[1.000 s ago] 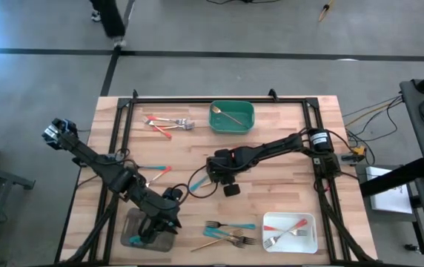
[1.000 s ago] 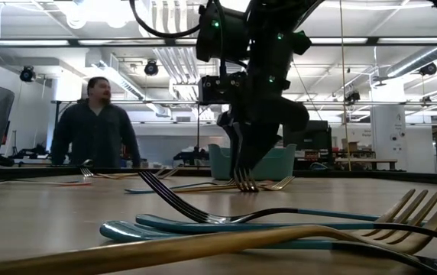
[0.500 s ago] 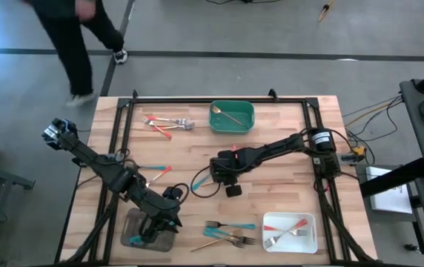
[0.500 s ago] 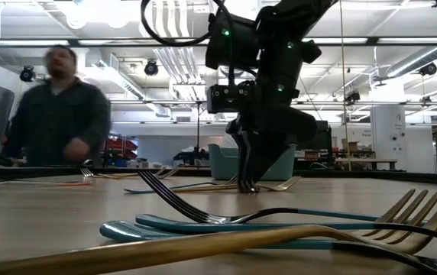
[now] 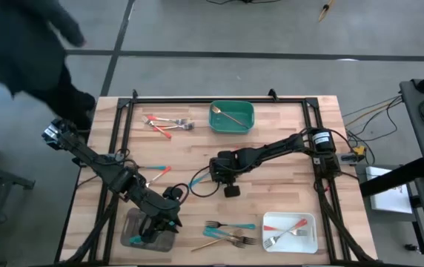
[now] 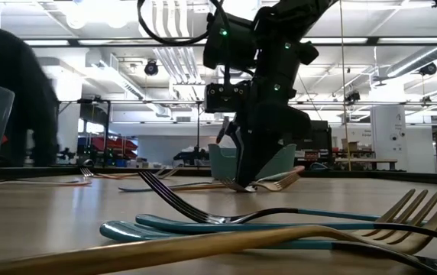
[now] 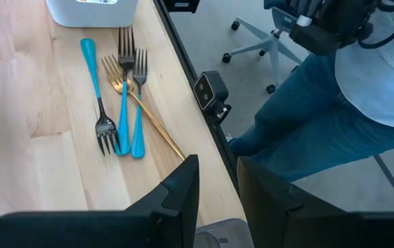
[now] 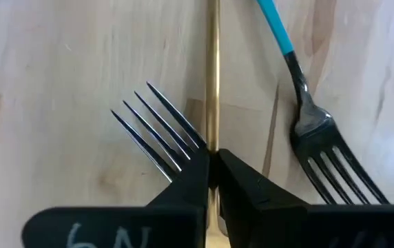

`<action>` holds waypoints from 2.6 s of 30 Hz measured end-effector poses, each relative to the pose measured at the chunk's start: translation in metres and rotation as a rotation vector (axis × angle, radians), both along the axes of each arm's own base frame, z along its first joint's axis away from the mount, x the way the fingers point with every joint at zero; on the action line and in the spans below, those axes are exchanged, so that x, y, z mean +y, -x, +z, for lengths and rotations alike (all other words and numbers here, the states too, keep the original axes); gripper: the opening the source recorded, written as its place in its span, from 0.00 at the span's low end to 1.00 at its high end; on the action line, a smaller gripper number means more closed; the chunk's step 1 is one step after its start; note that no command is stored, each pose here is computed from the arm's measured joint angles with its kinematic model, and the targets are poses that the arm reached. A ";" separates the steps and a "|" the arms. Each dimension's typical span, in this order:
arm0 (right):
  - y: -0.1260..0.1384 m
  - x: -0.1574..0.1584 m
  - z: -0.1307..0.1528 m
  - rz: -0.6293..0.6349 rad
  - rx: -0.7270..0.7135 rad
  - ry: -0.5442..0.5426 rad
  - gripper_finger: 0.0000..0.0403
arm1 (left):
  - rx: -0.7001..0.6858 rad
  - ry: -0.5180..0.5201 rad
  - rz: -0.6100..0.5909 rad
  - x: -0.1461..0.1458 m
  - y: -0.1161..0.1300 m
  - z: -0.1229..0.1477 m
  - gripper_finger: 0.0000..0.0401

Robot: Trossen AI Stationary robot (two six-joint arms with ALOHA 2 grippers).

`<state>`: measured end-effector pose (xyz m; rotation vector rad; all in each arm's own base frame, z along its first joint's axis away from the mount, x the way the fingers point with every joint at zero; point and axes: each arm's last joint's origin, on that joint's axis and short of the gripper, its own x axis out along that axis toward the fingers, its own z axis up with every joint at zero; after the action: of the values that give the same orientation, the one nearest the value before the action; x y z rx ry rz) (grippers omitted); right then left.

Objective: Sort silverware by color (type)
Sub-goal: Put the gold fork into the blue bin, then put the orange fork into the white bin

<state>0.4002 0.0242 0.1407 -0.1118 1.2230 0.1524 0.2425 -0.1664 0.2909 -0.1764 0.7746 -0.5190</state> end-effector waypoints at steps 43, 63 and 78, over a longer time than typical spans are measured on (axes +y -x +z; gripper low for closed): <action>0.046 -0.218 0.061 -0.613 -0.109 0.127 0.03 | -0.023 -0.068 0.070 0.011 0.000 0.003 0.21; 0.060 -0.182 0.109 -0.526 -0.069 -0.295 0.29 | -0.029 -0.072 0.101 0.012 -0.001 0.003 0.21; 0.043 -0.034 0.092 0.328 0.012 -0.180 0.22 | -0.034 -0.082 0.089 0.012 0.000 0.003 0.21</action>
<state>0.3576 -0.0102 0.2325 -0.1537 1.1909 0.5483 0.2429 -0.1546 0.2936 -0.1251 0.7500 -0.4041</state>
